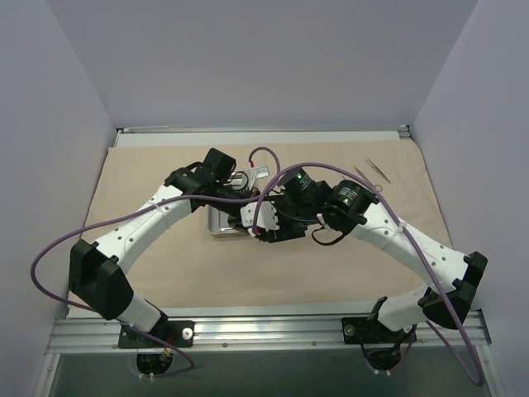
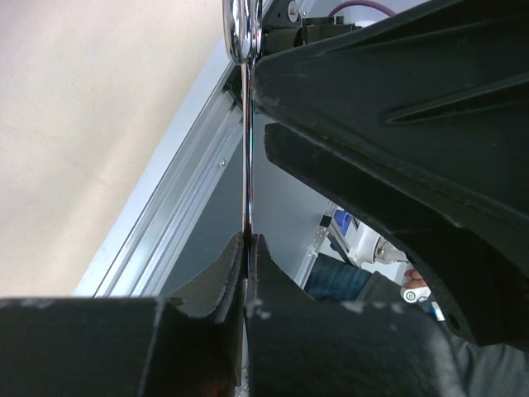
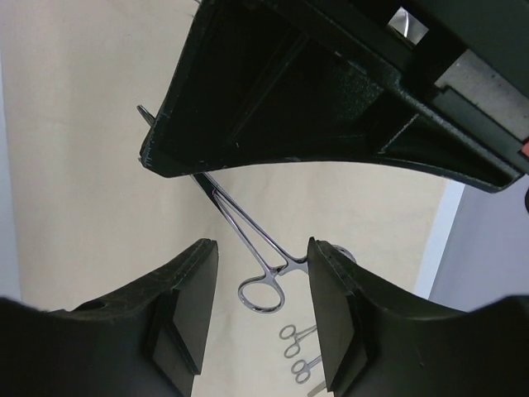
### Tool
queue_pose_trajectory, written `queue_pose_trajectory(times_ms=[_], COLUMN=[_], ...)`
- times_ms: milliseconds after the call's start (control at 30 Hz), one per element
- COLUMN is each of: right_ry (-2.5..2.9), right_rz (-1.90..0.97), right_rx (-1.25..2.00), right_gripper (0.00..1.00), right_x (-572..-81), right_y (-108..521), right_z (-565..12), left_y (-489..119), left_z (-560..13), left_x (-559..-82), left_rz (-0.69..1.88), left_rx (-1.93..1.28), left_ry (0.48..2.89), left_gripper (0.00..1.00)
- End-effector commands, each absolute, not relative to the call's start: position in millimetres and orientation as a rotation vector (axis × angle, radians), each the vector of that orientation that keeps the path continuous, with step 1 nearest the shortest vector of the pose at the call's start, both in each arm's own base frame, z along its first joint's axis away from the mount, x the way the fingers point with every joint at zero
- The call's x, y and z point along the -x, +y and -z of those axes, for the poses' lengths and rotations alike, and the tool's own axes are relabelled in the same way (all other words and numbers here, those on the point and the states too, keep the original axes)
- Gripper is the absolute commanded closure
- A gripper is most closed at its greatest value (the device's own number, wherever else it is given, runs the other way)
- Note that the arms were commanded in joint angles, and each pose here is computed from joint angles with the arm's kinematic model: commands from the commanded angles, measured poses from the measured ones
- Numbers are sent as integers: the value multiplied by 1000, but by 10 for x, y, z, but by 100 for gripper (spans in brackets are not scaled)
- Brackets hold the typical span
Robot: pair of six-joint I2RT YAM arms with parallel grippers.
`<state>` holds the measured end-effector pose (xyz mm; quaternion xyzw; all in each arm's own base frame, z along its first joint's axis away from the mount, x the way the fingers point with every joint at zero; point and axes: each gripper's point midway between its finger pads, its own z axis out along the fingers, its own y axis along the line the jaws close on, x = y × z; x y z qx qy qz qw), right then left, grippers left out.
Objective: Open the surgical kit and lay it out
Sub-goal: Place the medical item in the surgical kit.
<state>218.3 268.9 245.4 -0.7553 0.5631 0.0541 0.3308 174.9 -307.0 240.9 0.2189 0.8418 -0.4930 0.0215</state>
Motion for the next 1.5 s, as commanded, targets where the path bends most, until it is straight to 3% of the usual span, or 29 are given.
queue_pose_trajectory(times_ms=[0, 267, 467, 600, 700, 833, 967, 1267, 1467], right_ry=[1467, 1474, 1483, 1504, 1508, 1529, 1599, 2116, 2491], right_rz=[-104, -71, -13, 51, 59, 52, -11, -138, -118], right_rx=[2031, 2067, 2062, 2047, 2028, 2019, 1982, 1517, 1108], right_gripper=[53, 57, 67, 100, 100, 100, 100, 100, 100], right_x=[-2171, -2168, -2217, -2295, -2318, -2312, -2274, -2784, -3318], right_y=[2669, 2645, 2624, 2590, 2604, 2582, 2494, 1953, 1498], right_z=[-2360, -2241, -2211, -2183, -2188, -2158, -2080, -1571, -1188], left_y=[-3073, -3064, -3072, -3080, -3084, -3023, -2751, -1774, -1703], left_z=[-2637, -2689, -2706, -2695, -2696, -2600, -2607, -2504, -2403], left_x=[-1686, -1630, -1595, -1579, -1601, -1792, -2196, -3161, -3301], left_rz=[1575, 1592, 1607, 1616, 1615, 1591, 1597, 1282, 1207], left_rx=[-765, -788, -808, -816, -808, -694, -462, 86, 105], left_ry=[2515, 2496, 2485, 2489, 2486, 2505, 2455, 2399, 2426], left_gripper=[98, 98, 98, 98, 98, 59, 48, 46, 47])
